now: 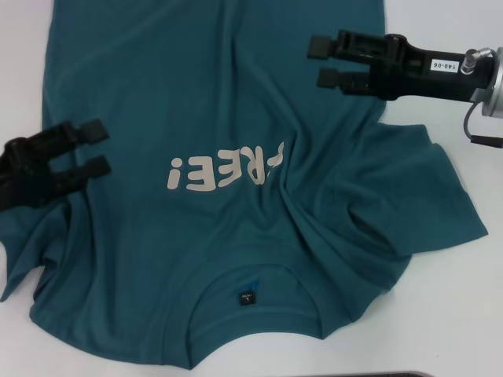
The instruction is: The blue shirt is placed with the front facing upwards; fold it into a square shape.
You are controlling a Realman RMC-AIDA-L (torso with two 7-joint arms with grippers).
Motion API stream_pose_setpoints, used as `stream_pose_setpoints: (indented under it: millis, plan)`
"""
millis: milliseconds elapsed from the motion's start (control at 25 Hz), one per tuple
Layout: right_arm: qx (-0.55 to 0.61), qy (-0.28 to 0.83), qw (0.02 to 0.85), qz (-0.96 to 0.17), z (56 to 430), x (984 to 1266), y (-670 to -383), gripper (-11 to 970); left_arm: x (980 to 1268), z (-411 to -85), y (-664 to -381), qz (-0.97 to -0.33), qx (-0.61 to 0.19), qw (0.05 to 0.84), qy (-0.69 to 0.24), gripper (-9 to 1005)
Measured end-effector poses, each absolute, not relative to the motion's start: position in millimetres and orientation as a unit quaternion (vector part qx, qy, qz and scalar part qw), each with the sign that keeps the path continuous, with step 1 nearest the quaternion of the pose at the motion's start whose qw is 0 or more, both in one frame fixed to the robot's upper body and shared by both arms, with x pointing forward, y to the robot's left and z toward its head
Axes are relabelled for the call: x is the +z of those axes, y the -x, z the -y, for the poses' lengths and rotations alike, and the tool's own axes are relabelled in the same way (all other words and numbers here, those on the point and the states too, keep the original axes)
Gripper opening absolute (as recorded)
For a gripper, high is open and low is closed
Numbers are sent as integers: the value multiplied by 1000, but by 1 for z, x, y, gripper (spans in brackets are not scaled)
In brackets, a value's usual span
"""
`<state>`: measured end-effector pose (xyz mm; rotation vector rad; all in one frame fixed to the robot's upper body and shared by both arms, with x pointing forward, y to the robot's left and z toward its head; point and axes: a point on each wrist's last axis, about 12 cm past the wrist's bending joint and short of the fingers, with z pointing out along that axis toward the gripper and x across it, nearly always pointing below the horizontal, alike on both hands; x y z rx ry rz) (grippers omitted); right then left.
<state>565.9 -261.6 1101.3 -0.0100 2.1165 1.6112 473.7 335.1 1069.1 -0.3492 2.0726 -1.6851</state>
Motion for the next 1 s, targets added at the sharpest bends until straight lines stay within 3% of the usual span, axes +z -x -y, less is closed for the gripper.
stream_pose_setpoints:
  millis: [520,1000]
  plan:
    - [548,29,223,-806,261,1107,-580,914,1076,-389,-472,-814,-513,223,159,859]
    - [594,28,224,-772,257,1114,-574,914,1076,-396,-472,-824,-488,228,177,860]
